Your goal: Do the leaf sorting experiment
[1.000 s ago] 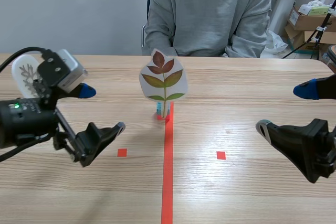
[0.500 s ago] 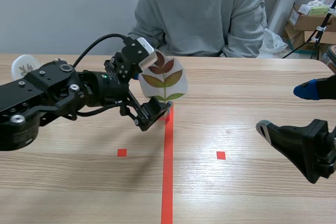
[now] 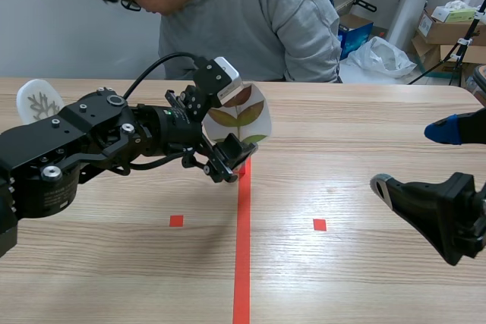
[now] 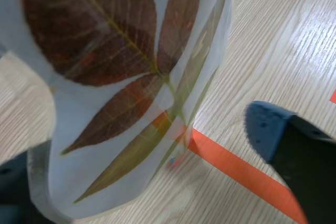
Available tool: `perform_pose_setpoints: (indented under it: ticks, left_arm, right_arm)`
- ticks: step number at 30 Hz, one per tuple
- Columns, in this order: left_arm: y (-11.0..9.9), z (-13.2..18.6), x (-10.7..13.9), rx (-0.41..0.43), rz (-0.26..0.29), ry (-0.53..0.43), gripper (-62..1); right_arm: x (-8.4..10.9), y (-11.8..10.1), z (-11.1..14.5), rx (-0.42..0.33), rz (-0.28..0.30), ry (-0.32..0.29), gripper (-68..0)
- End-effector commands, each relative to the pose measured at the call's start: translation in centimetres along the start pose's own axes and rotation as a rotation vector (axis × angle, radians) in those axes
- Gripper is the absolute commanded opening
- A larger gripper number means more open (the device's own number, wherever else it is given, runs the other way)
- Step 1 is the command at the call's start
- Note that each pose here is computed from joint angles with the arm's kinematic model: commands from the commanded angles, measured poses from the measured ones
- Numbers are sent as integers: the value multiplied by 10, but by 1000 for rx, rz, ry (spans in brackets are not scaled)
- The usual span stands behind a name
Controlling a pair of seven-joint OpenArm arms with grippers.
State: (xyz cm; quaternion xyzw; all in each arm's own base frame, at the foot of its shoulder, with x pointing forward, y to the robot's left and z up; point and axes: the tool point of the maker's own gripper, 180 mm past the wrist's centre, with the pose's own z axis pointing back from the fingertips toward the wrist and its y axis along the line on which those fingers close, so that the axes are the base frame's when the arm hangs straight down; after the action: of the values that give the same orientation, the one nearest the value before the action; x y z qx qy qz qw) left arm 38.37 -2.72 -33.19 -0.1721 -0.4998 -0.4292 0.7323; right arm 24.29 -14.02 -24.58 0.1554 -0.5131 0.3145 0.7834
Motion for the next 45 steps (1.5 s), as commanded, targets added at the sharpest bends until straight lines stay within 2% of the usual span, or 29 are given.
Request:
perform_pose_setpoints:
  ticks: [1, 3, 7, 13, 22, 27, 31, 36, 39, 45]
  left_arm:
    - [3, 1, 19, 9, -9, -52, -271]
    - [3, 1, 19, 9, -9, -52, -318]
    - [3, 1, 19, 9, -9, -53, -369]
    - [3, 1, 19, 9, -9, -52, -555]
    - [9, 4, 16, 23, -7, -48, -569]
    - [16, 26, 16, 61, 23, -75, -569]
    - [21, 61, 17, 131, 75, -132, -569]
    - [30, 112, 13, 232, 221, -218, -569]
    - [36, 140, 3, 290, 286, -242, -569]
    - [55, 186, -29, 421, 369, -222, -569]
  right_arm:
    - [8, -4, 0, -6, 10, -28, -41]
    - [8, -4, 0, -6, 10, -28, -41]
    - [8, -4, 0, -6, 10, -28, -41]
    - [8, -4, 0, -6, 10, -28, -41]
    - [8, -4, 0, -6, 10, -28, -41]
    - [8, -4, 0, -6, 10, -28, -41]
    - [8, -4, 0, -6, 10, -28, -41]
    - [8, -4, 0, -6, 10, -28, -41]
    - [8, -4, 0, -6, 10, -28, -41]
    - [8, -4, 0, -6, 10, -28, -41]
